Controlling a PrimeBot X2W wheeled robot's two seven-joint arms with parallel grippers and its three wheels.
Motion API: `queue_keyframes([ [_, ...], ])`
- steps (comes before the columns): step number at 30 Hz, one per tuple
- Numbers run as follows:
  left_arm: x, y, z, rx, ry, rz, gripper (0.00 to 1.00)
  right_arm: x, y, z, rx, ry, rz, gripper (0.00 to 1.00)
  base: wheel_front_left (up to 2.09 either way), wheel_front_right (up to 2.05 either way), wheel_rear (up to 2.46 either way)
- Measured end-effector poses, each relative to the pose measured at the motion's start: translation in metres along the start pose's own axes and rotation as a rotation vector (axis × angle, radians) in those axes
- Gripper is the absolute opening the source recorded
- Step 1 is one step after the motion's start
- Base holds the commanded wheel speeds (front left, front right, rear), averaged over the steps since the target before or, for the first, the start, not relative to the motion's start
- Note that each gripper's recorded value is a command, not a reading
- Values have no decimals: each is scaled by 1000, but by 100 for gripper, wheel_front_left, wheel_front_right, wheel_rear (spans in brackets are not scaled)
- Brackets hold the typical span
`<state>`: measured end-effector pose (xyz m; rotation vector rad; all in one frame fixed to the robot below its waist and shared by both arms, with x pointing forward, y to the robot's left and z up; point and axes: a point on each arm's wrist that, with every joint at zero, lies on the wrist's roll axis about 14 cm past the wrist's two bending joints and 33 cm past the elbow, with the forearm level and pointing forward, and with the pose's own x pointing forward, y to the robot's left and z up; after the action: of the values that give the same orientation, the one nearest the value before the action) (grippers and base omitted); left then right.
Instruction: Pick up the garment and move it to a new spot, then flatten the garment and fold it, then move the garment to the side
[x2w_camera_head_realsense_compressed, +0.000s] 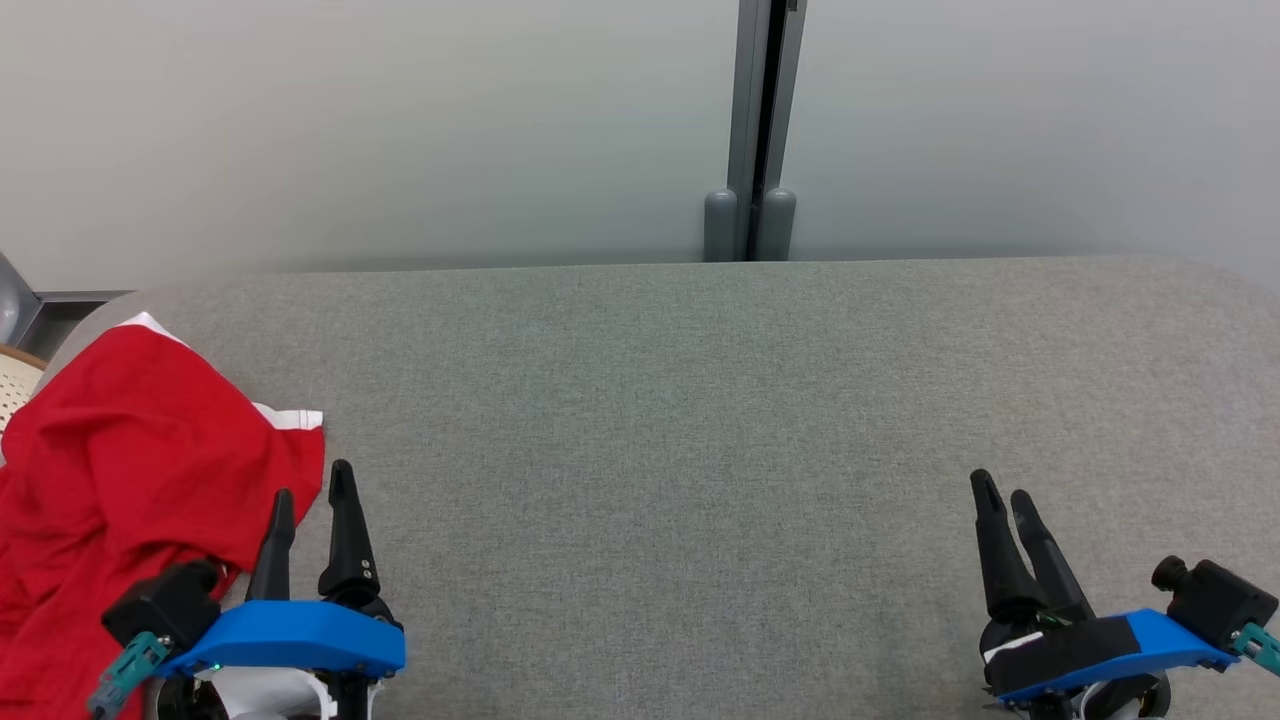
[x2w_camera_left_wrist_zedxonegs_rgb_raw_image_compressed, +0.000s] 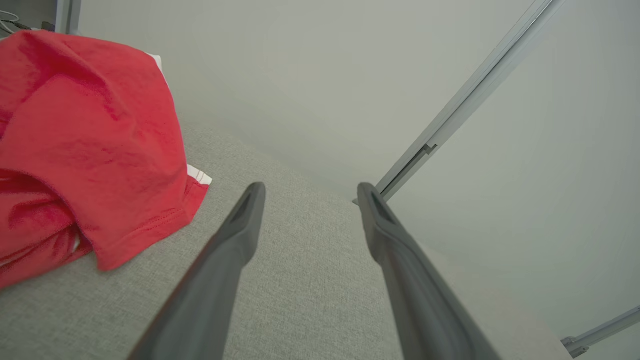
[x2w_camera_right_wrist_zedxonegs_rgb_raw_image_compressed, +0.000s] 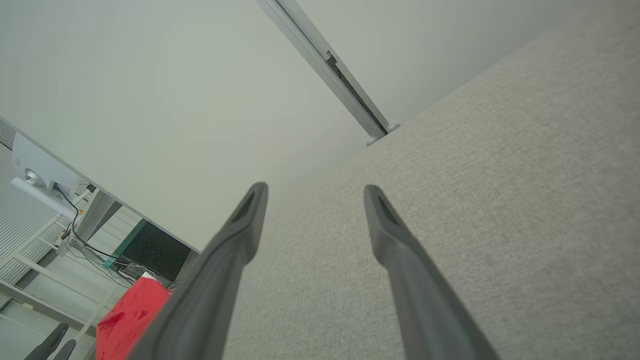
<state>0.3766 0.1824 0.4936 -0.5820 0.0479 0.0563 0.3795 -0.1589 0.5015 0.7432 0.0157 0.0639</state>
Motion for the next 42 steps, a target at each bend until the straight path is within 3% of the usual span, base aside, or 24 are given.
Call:
queue_keyframes([
  [16,-2,-5,-2,252,-11,-31,100,-2,6,-5,-184,1,35,100,0,0,0],
  [42,-8,-5,-4,491,-44,-47,100,-5,15,-13,-425,4,92,100,0,0,0],
])
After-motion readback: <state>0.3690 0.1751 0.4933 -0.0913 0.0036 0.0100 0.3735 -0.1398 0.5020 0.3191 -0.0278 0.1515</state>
